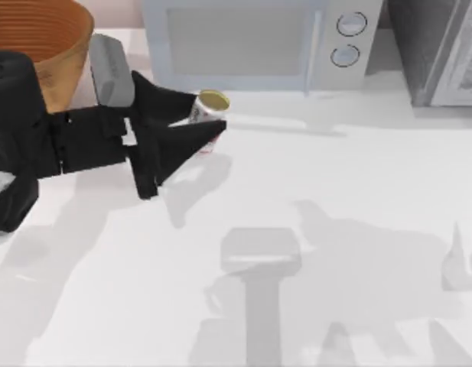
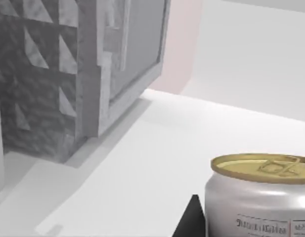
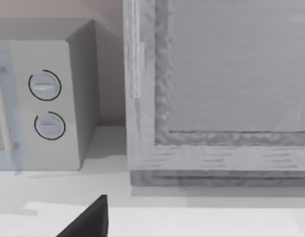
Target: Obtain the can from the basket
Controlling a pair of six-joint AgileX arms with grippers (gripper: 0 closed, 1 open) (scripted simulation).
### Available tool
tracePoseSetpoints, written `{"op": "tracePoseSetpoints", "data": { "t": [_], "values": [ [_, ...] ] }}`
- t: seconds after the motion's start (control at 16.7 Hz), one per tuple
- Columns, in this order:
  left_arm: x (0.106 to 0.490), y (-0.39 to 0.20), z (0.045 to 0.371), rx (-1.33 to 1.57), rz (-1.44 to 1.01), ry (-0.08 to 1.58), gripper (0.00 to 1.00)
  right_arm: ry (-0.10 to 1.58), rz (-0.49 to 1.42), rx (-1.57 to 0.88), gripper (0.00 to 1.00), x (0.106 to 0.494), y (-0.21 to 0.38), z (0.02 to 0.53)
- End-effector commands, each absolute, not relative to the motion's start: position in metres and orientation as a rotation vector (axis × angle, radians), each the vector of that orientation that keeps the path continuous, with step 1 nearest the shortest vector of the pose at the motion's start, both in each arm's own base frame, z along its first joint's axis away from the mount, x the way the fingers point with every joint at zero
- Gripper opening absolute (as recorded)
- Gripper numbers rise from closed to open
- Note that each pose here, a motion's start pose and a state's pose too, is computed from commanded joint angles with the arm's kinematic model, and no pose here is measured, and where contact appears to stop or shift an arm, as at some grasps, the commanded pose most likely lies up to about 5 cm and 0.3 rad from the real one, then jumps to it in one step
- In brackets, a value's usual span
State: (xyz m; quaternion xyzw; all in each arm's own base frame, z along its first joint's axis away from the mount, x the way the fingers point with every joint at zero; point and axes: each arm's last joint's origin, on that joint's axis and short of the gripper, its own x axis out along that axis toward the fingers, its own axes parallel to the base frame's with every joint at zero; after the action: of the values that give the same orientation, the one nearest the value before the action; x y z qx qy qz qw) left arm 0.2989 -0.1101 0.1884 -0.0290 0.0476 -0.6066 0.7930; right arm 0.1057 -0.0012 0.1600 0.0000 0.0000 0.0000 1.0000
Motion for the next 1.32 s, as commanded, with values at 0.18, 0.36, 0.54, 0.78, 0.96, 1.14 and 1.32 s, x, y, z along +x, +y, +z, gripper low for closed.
{"op": "tracePoseSetpoints", "data": {
  "t": [0.18, 0.36, 0.54, 0.78, 0.96, 1.14, 1.32],
  "values": [
    [0.319, -0.119, 0.17, -0.057, -1.373, 0.086, 0.0, 0.0, 0.0, 0.0, 1.0, 0.106, -0.001, 0.16],
    [0.335, -0.126, 0.143, -0.061, -1.439, 0.091, 0.0, 0.0, 0.0, 0.0, 1.0, 0.106, -0.001, 0.16],
    [0.349, -0.132, 0.112, -0.069, -1.498, 0.103, 0.0, 0.0, 0.0, 0.0, 1.0, 0.106, -0.001, 0.16],
    [0.364, -0.137, 0.071, -0.06, -1.569, 0.086, 0.0, 0.0, 0.0, 0.0, 1.0, 0.106, -0.001, 0.16],
    [0.373, -0.138, 0.039, -0.04, -1.606, 0.055, 0.0, 0.0, 0.0, 0.0, 1.0, 0.106, -0.001, 0.16],
    [0.38, -0.133, 0.021, -0.009, -1.598, 0.012, 0.0, 0.0, 0.0, 0.0, 1.0, 0.106, -0.001, 0.16],
    [0.382, -0.132, 0.018, 0.0, -1.591, 0.0, 0.0, 0.0, 0.0, 0.0, 1.0, 0.106, -0.001, 0.16]
  ]
}}
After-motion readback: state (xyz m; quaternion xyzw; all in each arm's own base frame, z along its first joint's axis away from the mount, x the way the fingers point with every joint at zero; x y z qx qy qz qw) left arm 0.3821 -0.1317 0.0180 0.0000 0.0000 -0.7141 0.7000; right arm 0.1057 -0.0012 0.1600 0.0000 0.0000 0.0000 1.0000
